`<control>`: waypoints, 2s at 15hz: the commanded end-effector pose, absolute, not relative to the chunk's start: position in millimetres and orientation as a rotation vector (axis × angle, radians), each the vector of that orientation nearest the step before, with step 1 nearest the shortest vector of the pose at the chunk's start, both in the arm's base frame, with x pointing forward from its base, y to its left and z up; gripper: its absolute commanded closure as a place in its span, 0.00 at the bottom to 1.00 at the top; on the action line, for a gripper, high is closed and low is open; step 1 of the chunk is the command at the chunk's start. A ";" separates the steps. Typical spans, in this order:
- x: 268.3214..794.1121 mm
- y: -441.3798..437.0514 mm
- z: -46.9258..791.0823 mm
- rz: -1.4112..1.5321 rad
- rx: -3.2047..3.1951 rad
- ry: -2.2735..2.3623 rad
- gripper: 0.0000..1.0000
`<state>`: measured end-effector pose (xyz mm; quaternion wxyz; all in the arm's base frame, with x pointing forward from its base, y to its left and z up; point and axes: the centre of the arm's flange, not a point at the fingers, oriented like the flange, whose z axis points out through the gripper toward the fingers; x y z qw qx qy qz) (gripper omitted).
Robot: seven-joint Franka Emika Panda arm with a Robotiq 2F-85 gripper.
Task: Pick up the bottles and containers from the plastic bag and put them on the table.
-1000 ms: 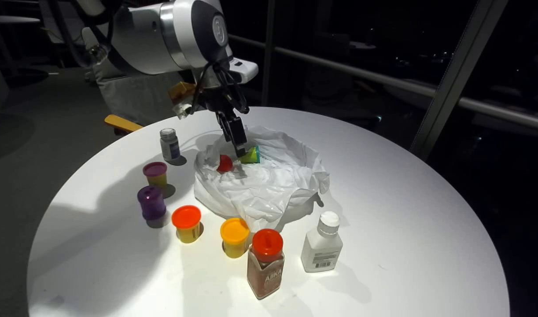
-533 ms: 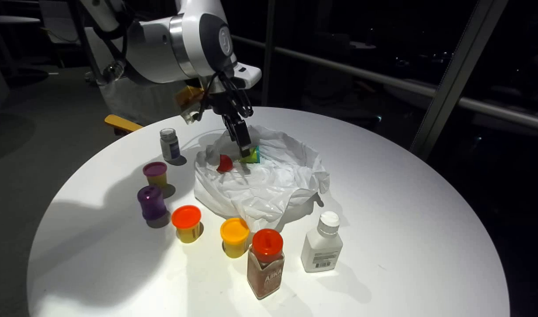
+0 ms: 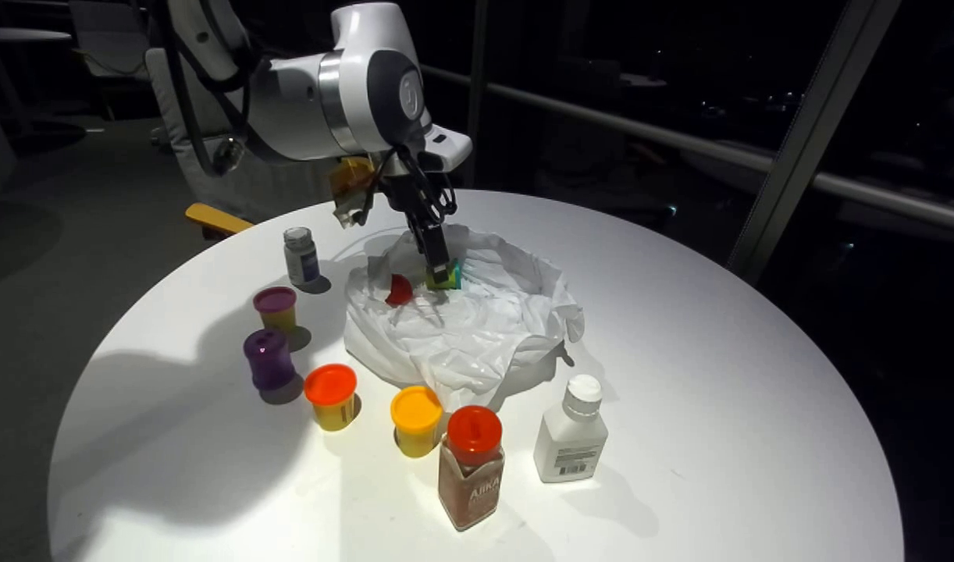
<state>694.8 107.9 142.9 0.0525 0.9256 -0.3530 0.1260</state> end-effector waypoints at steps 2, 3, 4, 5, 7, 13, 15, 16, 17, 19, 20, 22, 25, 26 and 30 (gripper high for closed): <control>715.8 102.4 143.0 0.413 2.783 -1.168 0.00; 715.0 99.4 143.6 0.416 2.778 -1.188 0.00; 713.7 96.6 143.9 0.418 2.772 -1.207 0.00; 712.5 94.1 143.3 0.411 2.769 -1.221 0.00; 712.4 91.7 140.6 0.384 2.780 -1.236 0.00; 713.4 91.3 131.2 0.344 2.768 -1.262 0.58; 712.5 88.6 129.0 0.343 2.755 -1.271 0.73; 712.6 87.0 129.4 0.345 2.751 -1.274 0.80; 711.8 85.4 130.4 0.348 2.746 -1.280 0.83; 706.9 82.9 136.4 0.379 2.733 -1.282 0.84; 702.0 82.5 142.2 0.391 2.719 -1.280 0.84; 686.0 86.3 159.1 0.404 2.689 -1.248 0.85; 664.2 104.6 181.9 0.408 2.676 -1.154 0.85; 655.4 114.3 189.5 0.407 2.681 -1.114 0.85; 613.2 168.1 209.7 0.467 2.650 -0.886 0.85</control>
